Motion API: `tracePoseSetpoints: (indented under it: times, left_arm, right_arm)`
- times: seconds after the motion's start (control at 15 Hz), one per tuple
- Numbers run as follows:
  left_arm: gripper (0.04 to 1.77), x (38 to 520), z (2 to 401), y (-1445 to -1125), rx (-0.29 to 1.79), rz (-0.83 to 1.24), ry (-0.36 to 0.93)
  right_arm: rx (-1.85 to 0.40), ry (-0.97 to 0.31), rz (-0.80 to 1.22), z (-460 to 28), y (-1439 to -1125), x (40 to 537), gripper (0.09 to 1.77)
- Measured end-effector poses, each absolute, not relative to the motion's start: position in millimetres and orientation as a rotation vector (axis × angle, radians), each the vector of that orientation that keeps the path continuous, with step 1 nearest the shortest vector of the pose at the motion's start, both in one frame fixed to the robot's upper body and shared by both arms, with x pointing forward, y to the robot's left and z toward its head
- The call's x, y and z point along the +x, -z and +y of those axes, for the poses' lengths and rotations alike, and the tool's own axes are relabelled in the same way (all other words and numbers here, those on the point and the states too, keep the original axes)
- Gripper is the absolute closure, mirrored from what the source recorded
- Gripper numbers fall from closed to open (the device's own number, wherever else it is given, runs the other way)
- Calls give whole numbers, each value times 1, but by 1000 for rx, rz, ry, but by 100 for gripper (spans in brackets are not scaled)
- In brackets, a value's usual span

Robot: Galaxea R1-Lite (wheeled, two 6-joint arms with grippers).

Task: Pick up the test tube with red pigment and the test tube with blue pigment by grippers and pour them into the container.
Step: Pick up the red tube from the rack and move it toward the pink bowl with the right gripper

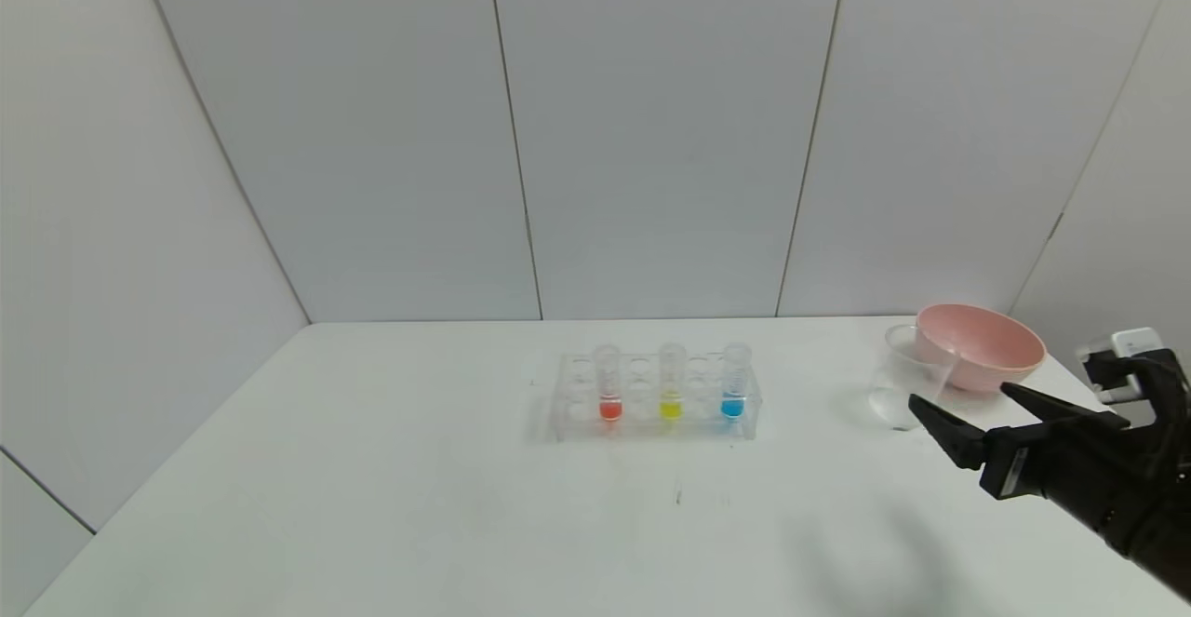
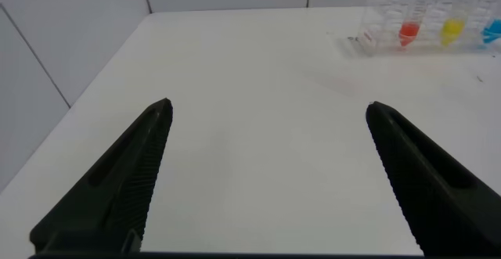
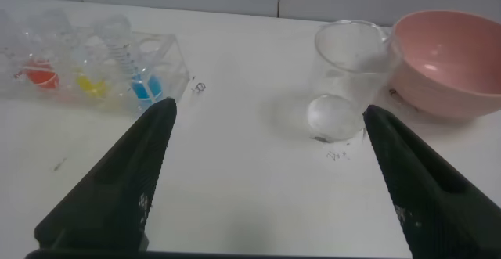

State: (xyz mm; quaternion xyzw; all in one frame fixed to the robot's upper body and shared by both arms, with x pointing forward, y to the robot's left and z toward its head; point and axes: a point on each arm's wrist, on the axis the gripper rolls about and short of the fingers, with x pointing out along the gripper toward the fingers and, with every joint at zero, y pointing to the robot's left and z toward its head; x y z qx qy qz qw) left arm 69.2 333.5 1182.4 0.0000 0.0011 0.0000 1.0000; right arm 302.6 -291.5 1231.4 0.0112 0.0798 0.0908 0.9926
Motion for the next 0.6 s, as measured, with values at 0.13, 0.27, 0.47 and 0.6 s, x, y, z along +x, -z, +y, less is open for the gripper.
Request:
tracePoseSetpoints:
  times: [0.13,0.27,0.47,0.6]
  left_arm:
    - [5,69,334,-1182,0,3,0]
    - [5,69,334,-1182,0,3,0]
    - [5,69,334,-1182,0,2,0]
    - [5,69,334,-1182,0,2,0]
  right_arm:
    - [13,-202,171,-267,-1229,296,15]
    - [0,-229,172,-236,-1227,284,15]
    - [20,-263,161,-189,-1227,261,15]
    - [57,-263,173,-159,-1220,254,15]
